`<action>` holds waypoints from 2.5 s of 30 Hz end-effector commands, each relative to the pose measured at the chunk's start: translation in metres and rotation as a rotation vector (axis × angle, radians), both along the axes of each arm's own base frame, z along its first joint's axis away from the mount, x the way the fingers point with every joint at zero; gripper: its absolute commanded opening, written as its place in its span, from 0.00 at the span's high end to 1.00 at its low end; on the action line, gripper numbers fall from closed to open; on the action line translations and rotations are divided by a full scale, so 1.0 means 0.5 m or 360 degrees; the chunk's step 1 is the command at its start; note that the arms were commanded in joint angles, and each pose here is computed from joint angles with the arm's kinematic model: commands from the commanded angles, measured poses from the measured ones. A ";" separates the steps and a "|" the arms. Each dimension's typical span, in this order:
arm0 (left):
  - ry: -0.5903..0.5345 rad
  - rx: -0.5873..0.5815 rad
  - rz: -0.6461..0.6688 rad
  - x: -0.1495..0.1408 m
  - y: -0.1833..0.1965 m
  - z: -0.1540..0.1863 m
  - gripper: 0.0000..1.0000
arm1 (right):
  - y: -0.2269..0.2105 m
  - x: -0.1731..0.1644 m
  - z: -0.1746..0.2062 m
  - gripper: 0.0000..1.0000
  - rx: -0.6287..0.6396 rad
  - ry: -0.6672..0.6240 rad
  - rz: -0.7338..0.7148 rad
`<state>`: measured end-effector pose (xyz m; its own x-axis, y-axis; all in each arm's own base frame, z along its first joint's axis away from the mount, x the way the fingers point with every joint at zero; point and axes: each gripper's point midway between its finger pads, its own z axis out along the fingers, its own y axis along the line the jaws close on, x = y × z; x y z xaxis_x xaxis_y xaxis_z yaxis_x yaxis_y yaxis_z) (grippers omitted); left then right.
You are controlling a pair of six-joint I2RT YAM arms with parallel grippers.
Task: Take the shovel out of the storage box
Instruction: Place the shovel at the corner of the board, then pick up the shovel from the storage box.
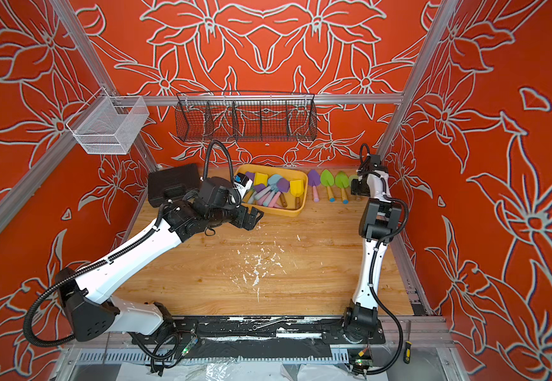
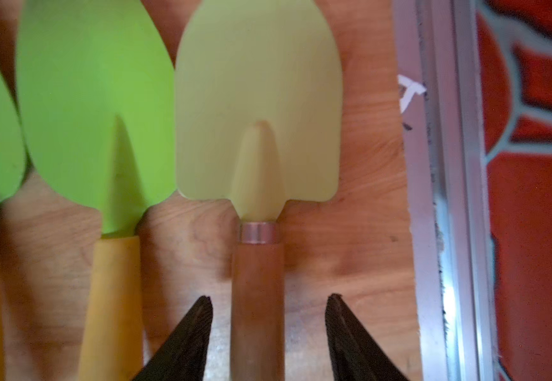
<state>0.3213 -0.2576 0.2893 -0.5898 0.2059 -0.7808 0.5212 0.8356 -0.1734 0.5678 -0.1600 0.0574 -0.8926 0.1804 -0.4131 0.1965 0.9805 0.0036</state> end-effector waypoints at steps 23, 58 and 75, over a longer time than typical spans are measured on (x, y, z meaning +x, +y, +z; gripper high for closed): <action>-0.0333 -0.0069 0.0264 -0.101 0.165 0.103 0.03 | 0.434 -0.308 0.356 0.38 0.0537 -0.0098 0.0031; -0.0380 -0.0170 0.0361 -0.193 0.253 0.117 0.03 | 0.667 -0.189 0.109 0.55 -0.0091 0.0228 0.0133; -0.0362 -0.0133 0.0384 -0.173 0.244 0.114 0.03 | 0.571 -0.093 -0.013 0.64 -0.0246 0.0260 -0.0088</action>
